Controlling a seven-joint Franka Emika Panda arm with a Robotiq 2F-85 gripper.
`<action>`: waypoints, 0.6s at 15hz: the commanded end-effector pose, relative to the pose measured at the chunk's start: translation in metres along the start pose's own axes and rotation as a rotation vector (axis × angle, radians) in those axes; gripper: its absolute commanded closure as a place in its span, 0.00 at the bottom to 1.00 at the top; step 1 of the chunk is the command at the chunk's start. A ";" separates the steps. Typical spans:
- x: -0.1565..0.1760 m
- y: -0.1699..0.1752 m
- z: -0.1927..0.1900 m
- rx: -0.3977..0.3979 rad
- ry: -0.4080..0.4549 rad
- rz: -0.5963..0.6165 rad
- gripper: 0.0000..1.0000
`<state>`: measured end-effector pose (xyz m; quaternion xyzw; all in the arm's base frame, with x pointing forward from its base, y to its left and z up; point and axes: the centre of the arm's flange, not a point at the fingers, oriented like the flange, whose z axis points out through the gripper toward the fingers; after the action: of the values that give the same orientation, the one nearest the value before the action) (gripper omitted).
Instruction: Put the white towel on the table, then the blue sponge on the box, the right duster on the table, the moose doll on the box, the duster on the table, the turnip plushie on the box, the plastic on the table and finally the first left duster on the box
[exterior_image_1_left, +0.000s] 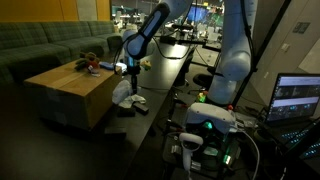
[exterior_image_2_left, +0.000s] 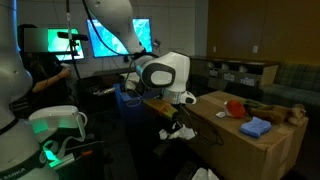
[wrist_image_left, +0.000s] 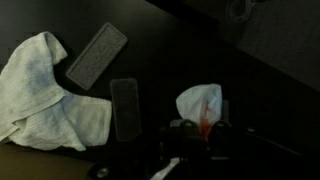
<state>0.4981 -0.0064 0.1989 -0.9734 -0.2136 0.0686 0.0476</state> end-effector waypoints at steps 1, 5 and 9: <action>0.009 -0.016 0.051 -0.037 0.010 0.018 0.90; 0.019 -0.030 0.101 -0.041 0.017 0.081 0.89; 0.027 -0.036 0.139 -0.079 0.067 0.191 0.91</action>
<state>0.4780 0.0374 0.0892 -0.9857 -0.1558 0.0553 0.0313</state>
